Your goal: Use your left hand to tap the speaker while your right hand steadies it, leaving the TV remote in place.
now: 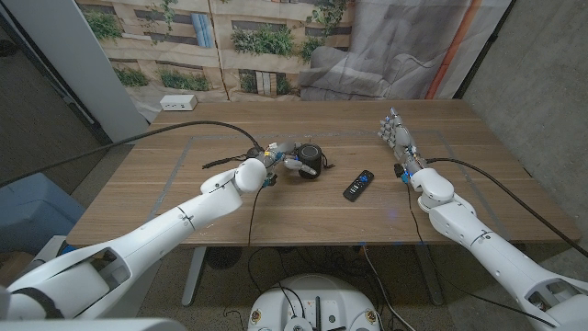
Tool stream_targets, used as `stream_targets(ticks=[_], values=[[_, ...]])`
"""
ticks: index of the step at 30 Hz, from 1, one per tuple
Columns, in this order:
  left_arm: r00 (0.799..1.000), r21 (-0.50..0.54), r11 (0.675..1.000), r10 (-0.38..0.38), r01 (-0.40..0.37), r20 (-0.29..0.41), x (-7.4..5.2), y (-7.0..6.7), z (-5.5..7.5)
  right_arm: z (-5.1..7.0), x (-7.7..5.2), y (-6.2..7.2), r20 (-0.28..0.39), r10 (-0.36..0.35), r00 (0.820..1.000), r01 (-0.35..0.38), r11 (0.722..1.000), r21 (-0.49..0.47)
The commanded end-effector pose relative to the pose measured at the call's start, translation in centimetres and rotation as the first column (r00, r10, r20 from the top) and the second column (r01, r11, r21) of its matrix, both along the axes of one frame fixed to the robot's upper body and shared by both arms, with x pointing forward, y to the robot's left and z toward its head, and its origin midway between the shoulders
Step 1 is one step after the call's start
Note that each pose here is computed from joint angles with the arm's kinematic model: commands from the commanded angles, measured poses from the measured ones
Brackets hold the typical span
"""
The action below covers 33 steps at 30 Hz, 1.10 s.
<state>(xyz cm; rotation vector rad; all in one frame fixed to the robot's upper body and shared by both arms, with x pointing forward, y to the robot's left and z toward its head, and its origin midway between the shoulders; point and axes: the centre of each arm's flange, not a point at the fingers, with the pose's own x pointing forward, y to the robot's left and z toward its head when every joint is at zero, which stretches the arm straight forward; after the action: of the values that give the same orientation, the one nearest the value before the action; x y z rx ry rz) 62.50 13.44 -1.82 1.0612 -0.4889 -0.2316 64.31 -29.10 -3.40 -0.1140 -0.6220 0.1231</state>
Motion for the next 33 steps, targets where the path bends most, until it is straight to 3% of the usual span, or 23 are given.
stream_targets(ticks=[1, 15, 33], values=[[0.999, 0.001, 1.0, -0.008, 0.009, -0.034, -0.3, 0.7, 0.3, -0.1, 0.0, 0.5, -0.002, 0.014, 1.0, -0.014, 1.0, -0.002], [0.996, 0.017, 0.999, -0.032, 0.034, -0.087, -0.2, 0.9, 0.7, -0.6, -0.3, 0.9, -0.01, 0.013, 1.0, -0.013, 1.0, -0.001], [0.976, 0.08, 0.99, -0.1, 0.117, -0.191, -0.3, 2.0, 1.5, -0.9, -0.7, 2.1, -0.012, 0.006, 1.0, -0.006, 1.0, 0.005]])
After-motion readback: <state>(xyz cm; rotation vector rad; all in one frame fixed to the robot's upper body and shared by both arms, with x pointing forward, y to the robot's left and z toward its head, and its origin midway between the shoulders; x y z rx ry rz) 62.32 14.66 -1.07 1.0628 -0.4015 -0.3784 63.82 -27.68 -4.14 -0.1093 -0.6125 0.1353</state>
